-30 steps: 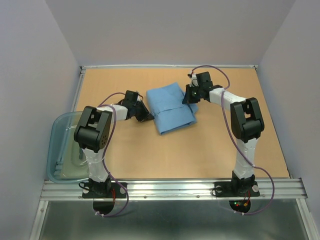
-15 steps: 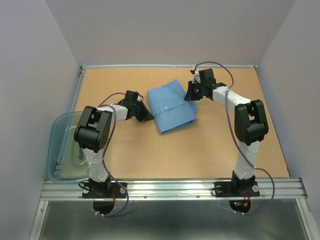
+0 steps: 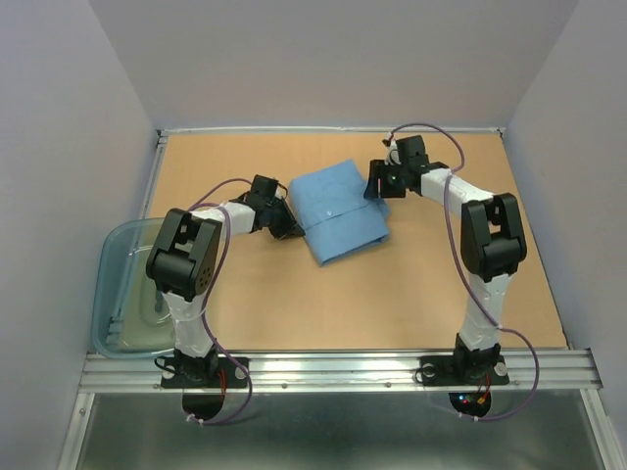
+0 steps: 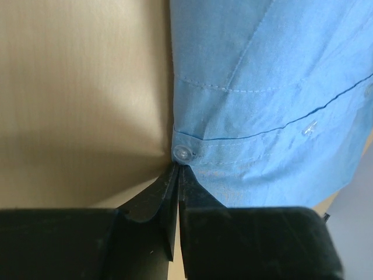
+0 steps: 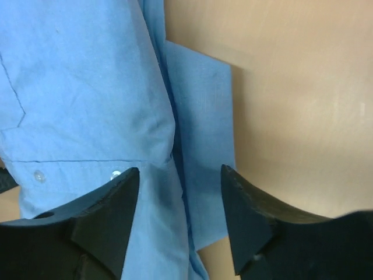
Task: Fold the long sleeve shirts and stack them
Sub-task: Fold the shirt
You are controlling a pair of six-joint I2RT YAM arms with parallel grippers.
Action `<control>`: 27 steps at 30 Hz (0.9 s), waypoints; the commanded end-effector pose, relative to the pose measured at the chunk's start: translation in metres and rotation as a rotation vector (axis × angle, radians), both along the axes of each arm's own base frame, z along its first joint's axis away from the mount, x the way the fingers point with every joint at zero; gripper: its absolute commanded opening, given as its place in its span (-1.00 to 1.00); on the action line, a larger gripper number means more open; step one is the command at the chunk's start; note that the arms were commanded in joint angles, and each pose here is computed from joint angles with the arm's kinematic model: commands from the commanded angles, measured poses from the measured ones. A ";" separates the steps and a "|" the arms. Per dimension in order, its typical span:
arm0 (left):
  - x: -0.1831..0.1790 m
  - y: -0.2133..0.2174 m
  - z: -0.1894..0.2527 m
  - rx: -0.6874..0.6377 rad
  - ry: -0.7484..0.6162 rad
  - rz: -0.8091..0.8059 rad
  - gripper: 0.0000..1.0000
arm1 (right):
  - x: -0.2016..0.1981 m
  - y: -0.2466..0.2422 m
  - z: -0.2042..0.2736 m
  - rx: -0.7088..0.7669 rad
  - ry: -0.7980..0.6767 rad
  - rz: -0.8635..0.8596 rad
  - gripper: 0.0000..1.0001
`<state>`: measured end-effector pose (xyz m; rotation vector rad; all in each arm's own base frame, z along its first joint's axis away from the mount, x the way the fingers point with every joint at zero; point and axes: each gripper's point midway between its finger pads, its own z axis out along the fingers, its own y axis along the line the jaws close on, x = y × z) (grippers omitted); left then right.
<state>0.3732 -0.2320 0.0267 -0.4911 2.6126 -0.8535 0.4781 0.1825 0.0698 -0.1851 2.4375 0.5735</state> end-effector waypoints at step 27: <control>0.062 -0.060 0.059 0.075 -0.308 -0.260 -0.63 | -0.072 -0.005 0.002 0.478 0.001 -0.207 0.11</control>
